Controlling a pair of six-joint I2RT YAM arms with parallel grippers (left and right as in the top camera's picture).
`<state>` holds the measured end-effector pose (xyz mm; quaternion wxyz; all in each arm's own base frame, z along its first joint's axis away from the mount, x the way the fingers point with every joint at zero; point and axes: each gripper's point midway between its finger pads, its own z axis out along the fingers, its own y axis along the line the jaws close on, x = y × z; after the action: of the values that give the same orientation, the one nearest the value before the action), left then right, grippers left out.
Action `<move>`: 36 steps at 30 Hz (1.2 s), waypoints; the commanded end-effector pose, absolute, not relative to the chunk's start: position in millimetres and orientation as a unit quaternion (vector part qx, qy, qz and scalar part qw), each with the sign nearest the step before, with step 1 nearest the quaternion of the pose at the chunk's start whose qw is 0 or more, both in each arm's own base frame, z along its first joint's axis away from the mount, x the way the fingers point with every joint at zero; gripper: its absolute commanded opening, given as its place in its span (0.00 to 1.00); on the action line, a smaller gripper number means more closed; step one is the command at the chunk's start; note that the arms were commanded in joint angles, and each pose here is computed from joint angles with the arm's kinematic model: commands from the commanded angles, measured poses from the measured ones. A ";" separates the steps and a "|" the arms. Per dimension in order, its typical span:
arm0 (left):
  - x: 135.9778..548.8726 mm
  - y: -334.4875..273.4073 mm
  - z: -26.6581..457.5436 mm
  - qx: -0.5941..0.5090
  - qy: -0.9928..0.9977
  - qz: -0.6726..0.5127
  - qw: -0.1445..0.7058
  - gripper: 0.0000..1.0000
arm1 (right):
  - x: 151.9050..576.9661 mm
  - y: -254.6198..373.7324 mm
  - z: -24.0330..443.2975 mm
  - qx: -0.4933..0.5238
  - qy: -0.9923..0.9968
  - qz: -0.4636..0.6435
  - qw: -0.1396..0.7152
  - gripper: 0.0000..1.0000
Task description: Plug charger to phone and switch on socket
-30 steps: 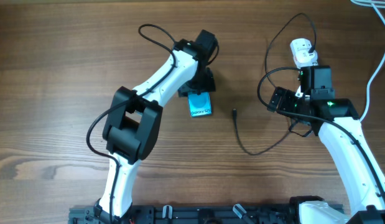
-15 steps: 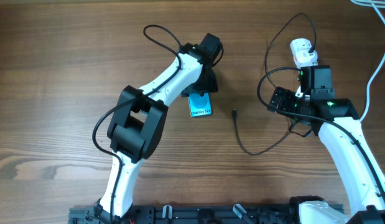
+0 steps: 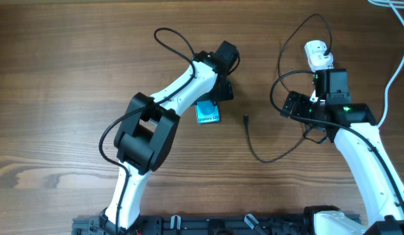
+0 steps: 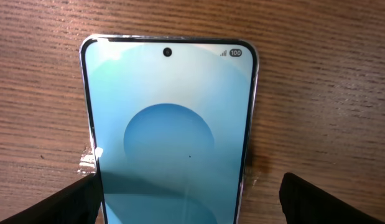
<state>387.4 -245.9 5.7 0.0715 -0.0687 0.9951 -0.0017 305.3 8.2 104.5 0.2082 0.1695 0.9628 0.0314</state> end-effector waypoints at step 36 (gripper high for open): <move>357.0 -217.6 -2.5 -0.023 0.999 -0.008 0.024 0.95 | 309.1 4.0 107.7 0.178 0.960 0.025 0.215 1.00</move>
<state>364.6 -224.7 4.8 0.0296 -0.0316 0.9990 -0.0141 305.3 8.2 104.5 0.2080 0.1696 0.9628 0.0315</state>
